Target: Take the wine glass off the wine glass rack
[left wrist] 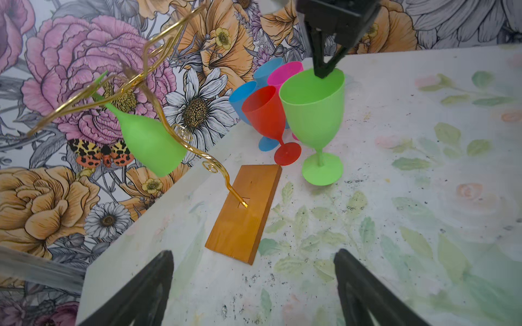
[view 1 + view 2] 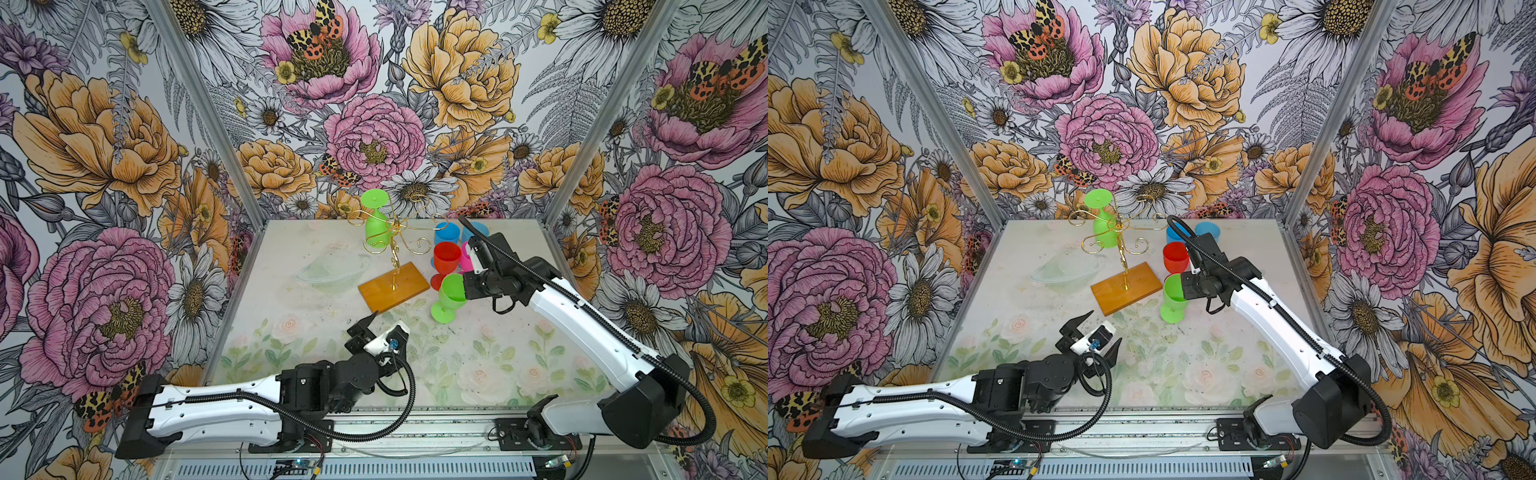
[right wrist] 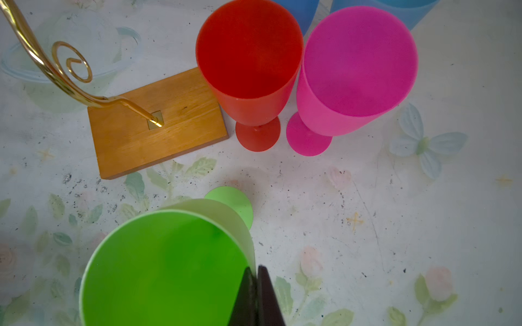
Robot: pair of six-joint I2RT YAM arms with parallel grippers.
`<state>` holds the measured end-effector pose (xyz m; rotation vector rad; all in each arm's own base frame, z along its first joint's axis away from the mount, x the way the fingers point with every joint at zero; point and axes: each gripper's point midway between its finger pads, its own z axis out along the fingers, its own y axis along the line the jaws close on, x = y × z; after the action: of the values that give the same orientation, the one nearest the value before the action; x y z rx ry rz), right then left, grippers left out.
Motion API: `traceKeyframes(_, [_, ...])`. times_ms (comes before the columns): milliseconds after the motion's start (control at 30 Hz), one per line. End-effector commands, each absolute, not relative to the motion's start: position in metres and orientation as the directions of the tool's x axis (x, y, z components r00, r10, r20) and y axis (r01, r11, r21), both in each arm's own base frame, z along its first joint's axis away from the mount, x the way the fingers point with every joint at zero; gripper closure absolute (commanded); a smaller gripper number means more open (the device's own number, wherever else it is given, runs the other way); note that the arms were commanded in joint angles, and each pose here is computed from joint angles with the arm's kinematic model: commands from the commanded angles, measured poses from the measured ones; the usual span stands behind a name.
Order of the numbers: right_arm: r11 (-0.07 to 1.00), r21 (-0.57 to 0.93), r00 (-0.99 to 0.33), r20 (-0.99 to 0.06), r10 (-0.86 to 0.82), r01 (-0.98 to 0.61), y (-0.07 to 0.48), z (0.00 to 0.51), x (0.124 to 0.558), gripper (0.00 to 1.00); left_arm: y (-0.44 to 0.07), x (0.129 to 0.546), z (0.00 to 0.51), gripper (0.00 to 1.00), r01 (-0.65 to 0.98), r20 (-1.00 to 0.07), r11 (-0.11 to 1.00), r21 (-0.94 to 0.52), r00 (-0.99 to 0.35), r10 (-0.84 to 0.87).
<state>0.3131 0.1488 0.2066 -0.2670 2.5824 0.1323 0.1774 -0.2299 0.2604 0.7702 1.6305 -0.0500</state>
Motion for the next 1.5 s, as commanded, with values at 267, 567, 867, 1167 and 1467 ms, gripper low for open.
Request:
traceKeyframes(267, [0.971, -0.059, -0.836, -0.499, -0.228, -0.230, 0.153, 0.197, 0.339, 1.00, -0.183, 0.198, 0.277, 0.10, 0.458, -0.980, 0.889, -0.023, -0.184, 0.069])
traceKeyframes(567, [0.969, -0.028, -0.839, -0.496, -0.225, -0.244, 0.168, 0.192, 0.354, 1.00, -0.185, 0.207, 0.267, 0.09, 0.441, -0.967, 0.897, -0.033, -0.242, 0.083])
traceKeyframes(867, [0.967, 0.022, -0.844, -0.494, -0.209, -0.252, 0.180, 0.184, 0.363, 1.00, -0.177, 0.209, 0.266, 0.08, 0.422, -0.963, 0.905, -0.042, -0.260, 0.076])
traceKeyframes(1167, [0.971, 0.049, -0.850, -0.495, -0.181, -0.235, 0.178, 0.179, 0.371, 1.00, -0.174, 0.207, 0.266, 0.08, 0.429, -0.962, 0.901, -0.064, -0.268, 0.060])
traceKeyframes(1467, [0.972, 0.068, -0.853, -0.497, -0.161, -0.223, 0.174, 0.176, 0.376, 0.99, -0.172, 0.208, 0.272, 0.08, 0.436, -0.963, 0.897, -0.065, -0.264, 0.059])
